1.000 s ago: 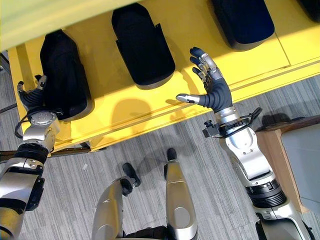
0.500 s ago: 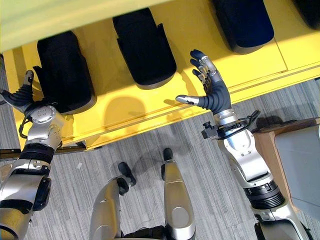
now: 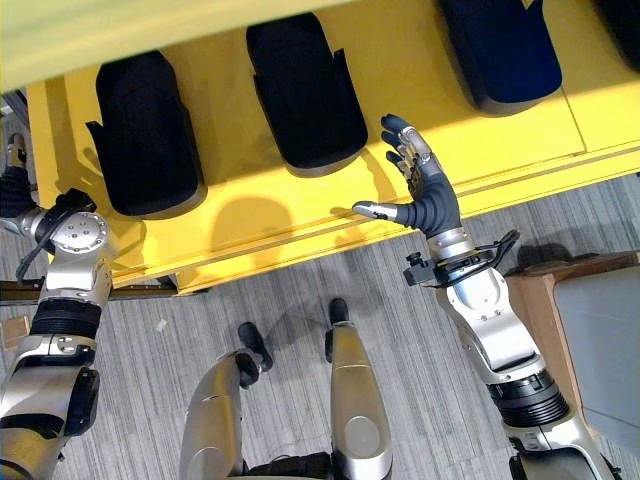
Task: Move parts from the plastic box to the shelf.
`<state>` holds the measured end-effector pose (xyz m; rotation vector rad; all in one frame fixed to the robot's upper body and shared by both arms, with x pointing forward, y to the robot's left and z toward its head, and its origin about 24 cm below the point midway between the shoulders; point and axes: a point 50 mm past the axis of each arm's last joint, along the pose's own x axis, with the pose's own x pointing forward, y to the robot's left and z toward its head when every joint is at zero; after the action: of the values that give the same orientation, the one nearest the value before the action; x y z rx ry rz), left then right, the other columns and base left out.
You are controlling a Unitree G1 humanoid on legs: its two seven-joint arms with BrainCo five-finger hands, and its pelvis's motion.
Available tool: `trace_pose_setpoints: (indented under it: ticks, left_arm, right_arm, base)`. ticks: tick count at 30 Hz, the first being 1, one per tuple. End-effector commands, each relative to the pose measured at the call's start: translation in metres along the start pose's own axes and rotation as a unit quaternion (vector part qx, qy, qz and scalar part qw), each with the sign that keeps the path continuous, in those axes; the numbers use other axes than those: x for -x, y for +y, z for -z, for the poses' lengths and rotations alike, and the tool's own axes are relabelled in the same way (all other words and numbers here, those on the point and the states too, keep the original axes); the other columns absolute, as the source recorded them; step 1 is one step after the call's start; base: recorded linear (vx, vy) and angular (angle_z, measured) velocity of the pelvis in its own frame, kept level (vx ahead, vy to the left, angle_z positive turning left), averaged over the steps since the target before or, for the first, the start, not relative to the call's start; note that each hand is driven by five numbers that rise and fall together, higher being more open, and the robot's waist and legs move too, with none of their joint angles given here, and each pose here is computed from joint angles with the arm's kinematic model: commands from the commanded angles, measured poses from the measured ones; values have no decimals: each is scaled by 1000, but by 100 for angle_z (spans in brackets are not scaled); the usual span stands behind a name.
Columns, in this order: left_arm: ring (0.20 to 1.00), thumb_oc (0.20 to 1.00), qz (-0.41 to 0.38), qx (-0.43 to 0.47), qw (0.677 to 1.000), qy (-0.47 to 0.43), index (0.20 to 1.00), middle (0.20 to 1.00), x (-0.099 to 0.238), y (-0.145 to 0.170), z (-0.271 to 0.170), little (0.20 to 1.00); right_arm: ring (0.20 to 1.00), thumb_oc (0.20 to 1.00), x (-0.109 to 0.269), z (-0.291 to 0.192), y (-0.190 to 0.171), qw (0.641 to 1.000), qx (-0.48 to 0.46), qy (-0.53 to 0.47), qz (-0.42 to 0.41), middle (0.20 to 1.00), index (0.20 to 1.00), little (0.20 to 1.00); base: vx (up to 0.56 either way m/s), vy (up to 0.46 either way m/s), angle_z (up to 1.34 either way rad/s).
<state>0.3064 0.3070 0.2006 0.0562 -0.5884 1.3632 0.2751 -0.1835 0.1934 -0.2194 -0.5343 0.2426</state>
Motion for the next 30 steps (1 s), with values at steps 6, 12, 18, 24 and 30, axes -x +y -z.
trace_pose_setpoints:
  ticks: [6,12,18,24,30]
  left_arm:
    - [1000,1000,48,51,992,-107,1000,1000,1,35,-20,1000]
    - [1000,1000,255,197,947,-15,1000,1000,64,49,-23,1000]
    - [1000,1000,435,277,854,70,1000,1000,100,67,-27,1000]
    - [1000,1000,576,297,744,162,1000,1000,127,80,-14,1000]
    - [1000,1000,624,270,697,229,1000,1000,146,102,7,1000]
  right_arm:
    - [1000,1000,16,-18,-6,997,-22,-63,30,1000,1000,1000]
    - [1000,1000,39,-10,0,997,-36,-53,51,1000,1000,1000]
    - [1000,1000,60,-8,-6,993,-46,-42,96,1000,1000,1000]
    - [1000,1000,74,3,-21,987,-40,-5,156,1000,1000,1000]
    - [1000,1000,94,18,-24,979,-40,54,190,1000,1000,1000]
  base:
    - [15,-19,-3]
    - [-13,-83,13]
    - [0,-105,17]
    - [-10,-78,9]
    - [57,-49,7]
